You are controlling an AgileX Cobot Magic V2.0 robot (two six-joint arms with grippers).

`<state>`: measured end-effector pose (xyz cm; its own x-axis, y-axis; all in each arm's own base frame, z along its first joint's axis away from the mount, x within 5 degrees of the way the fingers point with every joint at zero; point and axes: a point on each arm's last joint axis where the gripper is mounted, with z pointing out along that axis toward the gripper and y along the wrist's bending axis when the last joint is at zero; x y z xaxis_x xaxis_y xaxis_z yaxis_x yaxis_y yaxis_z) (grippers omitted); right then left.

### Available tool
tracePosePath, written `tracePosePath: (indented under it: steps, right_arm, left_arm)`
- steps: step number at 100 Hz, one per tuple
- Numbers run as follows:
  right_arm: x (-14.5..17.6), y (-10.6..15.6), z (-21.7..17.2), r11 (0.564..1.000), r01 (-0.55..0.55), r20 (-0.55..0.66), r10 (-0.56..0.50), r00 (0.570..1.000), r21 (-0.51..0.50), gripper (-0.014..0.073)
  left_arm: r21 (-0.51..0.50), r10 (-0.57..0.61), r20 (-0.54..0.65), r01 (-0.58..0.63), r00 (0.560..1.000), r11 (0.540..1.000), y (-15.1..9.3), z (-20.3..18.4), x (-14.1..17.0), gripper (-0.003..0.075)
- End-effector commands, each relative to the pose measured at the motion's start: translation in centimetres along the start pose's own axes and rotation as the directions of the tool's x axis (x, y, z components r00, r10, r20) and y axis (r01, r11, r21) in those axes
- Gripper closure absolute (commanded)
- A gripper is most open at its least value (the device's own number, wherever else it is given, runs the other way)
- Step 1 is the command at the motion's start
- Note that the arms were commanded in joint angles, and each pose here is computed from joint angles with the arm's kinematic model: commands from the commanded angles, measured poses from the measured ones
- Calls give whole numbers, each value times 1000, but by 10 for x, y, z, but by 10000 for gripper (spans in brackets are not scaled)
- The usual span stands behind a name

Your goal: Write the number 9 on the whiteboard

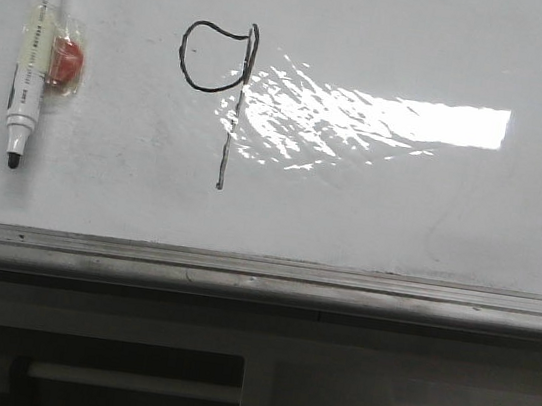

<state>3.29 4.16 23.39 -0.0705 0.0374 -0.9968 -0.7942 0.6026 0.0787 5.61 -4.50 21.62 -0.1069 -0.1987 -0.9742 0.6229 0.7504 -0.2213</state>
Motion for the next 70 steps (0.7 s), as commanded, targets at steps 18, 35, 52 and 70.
tracePosePath:
  steps: [18, 35, 52, 70]
  right_arm:
    - [-4, 1, -3, 1000, 18, 73, -17, 997, -12, 664]
    - [-4, 1, -3, 1000, 17, 69, -17, 998, -12, 664]
    - [-4, 1, -3, 1000, 17, 69, -17, 998, -12, 664]
    - [-4, 1, -3, 1000, 17, 69, -17, 998, -12, 664]
  left_arm:
    - [7, 1, 80, -2, 997, 1000, -2, 1, -13, 740]
    - [7, 1, 80, -2, 997, 1000, -2, 1, -13, 740]
    - [6, 2, 77, -2, 997, 1000, -2, 1, -12, 740]
    - [-10, -1, 110, 2, 994, 1000, 3, 0, -1, 740]
